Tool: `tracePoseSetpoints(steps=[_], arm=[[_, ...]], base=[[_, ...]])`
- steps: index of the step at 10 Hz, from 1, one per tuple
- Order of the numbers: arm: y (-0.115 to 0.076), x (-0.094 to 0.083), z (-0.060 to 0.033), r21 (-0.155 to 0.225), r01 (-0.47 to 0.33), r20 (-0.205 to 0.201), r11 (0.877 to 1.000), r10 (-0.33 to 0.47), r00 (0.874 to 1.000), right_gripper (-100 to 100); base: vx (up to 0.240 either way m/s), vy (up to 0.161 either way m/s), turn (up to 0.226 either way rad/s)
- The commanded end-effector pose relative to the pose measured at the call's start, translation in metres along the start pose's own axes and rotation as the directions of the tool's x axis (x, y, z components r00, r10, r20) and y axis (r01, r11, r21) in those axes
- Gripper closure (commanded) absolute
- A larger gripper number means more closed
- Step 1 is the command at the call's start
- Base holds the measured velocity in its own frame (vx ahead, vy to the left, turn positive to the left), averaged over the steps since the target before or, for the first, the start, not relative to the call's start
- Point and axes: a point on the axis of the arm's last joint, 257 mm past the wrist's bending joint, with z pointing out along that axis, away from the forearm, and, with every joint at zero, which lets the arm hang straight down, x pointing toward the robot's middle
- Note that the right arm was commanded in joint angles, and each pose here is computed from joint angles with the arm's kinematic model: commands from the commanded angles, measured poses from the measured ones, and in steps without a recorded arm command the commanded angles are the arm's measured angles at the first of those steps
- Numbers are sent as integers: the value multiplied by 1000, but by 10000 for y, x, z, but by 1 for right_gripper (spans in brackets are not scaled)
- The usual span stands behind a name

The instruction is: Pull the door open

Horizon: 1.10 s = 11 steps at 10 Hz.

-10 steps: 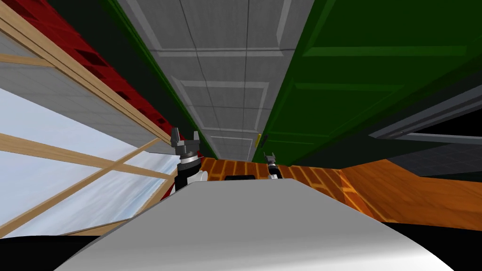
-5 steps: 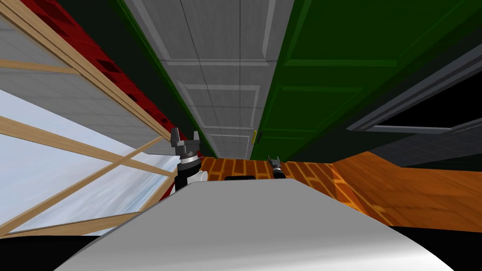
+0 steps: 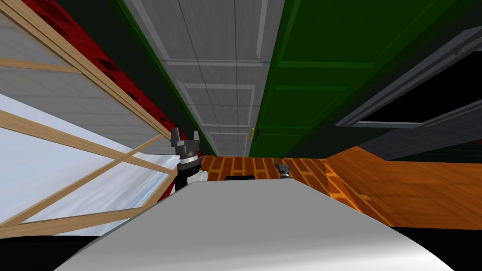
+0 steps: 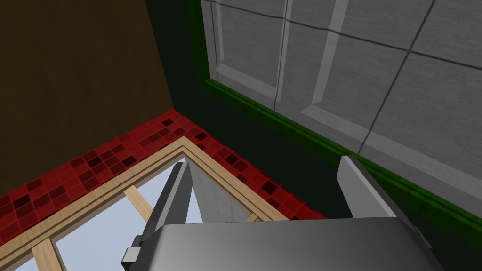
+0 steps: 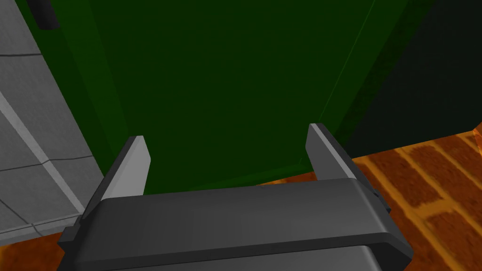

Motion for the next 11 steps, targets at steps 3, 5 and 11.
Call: tracePoseSetpoints(steps=[3, 5, 11], arm=[[265, -159, -109, -44, 23, 33, 999, -22, 999, -100], [668, -253, -257, -102, 50, 65, 993, -43, 997, -100], [736, -143, -148, -127, 30, 35, 991, -25, 999, -100]], base=[[-53, -5, -7], [-45, -10, -13], [110, -10, 99]])
